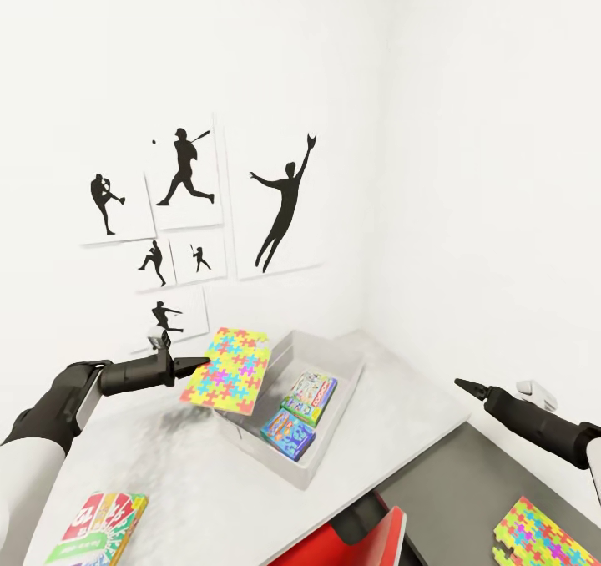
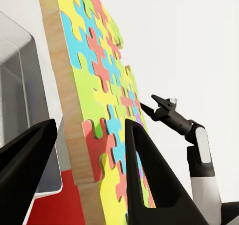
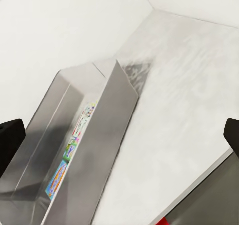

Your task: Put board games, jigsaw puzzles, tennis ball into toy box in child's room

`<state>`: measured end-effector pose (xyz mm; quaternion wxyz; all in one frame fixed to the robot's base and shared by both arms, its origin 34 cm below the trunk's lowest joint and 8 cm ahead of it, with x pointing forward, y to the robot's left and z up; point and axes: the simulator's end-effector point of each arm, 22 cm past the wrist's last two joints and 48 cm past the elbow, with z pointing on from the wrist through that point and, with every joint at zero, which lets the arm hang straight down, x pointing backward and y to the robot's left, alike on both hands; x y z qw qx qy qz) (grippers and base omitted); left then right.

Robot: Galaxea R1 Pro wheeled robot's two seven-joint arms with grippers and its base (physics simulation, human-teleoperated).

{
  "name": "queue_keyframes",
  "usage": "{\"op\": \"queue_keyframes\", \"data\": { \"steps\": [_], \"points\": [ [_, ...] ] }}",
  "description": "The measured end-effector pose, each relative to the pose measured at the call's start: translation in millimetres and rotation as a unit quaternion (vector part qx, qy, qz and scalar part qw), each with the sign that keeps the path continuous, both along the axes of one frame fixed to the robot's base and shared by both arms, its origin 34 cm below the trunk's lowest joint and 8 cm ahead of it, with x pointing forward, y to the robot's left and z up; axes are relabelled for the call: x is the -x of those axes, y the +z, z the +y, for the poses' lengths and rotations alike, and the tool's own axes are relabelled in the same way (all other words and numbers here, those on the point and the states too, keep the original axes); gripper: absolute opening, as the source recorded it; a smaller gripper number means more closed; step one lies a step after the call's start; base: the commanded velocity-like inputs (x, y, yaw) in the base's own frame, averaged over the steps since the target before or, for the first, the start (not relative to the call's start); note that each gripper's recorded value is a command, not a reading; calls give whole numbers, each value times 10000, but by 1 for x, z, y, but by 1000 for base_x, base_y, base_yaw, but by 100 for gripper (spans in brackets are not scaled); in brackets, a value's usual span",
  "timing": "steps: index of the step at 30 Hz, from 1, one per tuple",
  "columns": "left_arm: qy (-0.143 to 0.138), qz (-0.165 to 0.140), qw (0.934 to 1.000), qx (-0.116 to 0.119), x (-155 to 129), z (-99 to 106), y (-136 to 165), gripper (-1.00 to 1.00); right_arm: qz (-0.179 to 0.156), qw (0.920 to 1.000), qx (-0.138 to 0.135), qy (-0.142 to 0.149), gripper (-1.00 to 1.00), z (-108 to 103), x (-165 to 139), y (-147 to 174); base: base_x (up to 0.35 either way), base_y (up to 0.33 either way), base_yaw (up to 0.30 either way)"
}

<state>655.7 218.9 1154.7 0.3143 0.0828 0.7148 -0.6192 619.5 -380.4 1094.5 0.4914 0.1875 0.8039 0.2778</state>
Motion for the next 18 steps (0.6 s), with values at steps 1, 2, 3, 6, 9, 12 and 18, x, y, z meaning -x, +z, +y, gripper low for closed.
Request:
{"op": "queue_keyframes", "data": {
  "steps": [1, 2, 3, 6, 9, 12, 18],
  "points": [
    [0, -1, 10000, 1, 0, 0, 0, -100, 0, 10000, 0, 0, 100, 0, 0, 0, 0, 0, 0],
    [0, 0, 10000, 2, 0, 0, 0, -100, 0, 10000, 0, 0, 100, 0, 0, 0, 0, 0, 0],
    [0, -1, 10000, 3, 0, 0, 0, -100, 0, 10000, 0, -2, 100, 0, 0, 0, 0, 0, 0],
    [-1, -1, 10000, -1, 0, 0, 0, -100, -1, 10000, -1, -5, 100, 0, 0, 0, 0, 0, 0],
    [-3, 1, 10000, -1, 0, -1, 0, -100, 1, 10000, -3, -7, 100, -1, 0, 0, 0, 0, 0],
    [-1, 14, 10000, -11, 0, -2, -1, -100, 4, 10000, -5, -4, 100, 0, 0, 0, 0, 0, 0],
    [-54, 37, 9999, -103, -8, -24, 0, -100, 9, 10000, -6, 13, 100, 1, 0, -1, 0, 0, 0]
  ]
}}
